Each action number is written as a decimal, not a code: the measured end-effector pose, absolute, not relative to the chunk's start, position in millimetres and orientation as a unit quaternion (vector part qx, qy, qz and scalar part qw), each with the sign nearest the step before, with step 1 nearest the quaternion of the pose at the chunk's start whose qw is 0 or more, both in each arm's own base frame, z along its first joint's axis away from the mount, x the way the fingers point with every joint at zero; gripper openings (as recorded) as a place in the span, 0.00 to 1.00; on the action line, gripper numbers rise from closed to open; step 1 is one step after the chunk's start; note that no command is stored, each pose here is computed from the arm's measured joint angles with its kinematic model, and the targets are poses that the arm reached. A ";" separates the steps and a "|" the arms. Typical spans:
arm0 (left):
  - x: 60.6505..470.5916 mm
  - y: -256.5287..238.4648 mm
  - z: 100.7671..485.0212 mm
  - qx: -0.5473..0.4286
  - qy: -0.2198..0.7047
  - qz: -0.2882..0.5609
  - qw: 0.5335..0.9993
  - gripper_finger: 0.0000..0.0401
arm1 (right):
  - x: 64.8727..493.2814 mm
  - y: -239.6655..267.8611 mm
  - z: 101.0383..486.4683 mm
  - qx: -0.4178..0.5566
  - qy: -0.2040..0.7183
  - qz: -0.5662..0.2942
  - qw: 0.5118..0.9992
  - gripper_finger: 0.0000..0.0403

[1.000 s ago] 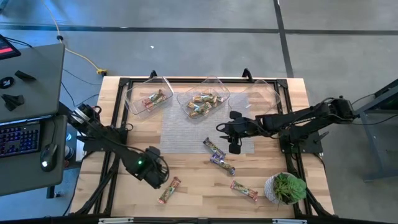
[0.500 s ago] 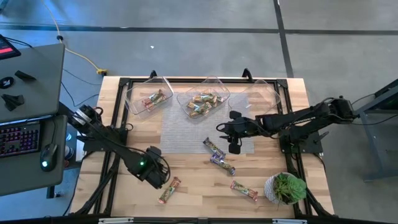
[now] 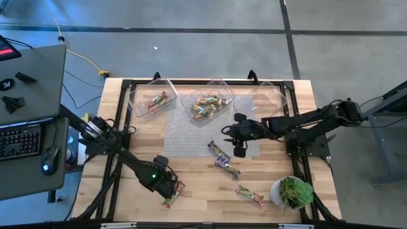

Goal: Pick and place Granola Bars by type
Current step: Put the blue granola bar into the right transparent bin

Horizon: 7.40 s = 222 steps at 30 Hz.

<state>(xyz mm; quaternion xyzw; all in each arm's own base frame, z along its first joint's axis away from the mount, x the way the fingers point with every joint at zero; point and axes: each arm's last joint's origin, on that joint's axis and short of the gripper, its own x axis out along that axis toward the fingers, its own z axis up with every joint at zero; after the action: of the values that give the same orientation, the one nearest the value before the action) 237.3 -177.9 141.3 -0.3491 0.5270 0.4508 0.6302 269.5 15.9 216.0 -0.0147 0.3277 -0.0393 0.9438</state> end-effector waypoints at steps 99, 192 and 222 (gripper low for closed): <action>519.1 116.5 199.6 -0.089 0.134 0.154 0.975 0.22 | 169.2 10.7 292.6 -0.008 0.223 -0.227 0.948 0.28; 325.7 75.6 456.1 -0.037 0.317 0.180 0.930 0.49 | 317.1 49.4 107.7 0.052 0.352 -0.084 0.931 0.27; 323.0 74.2 452.0 -0.070 0.337 0.175 0.922 0.49 | 217.6 8.0 257.7 -0.120 0.275 -0.295 0.907 0.00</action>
<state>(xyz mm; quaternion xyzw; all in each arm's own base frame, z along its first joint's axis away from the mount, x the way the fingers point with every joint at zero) 323.0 74.2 452.0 -0.0695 0.3371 0.1755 0.9224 217.6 8.0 257.7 -0.1202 0.2753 -0.2950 0.9071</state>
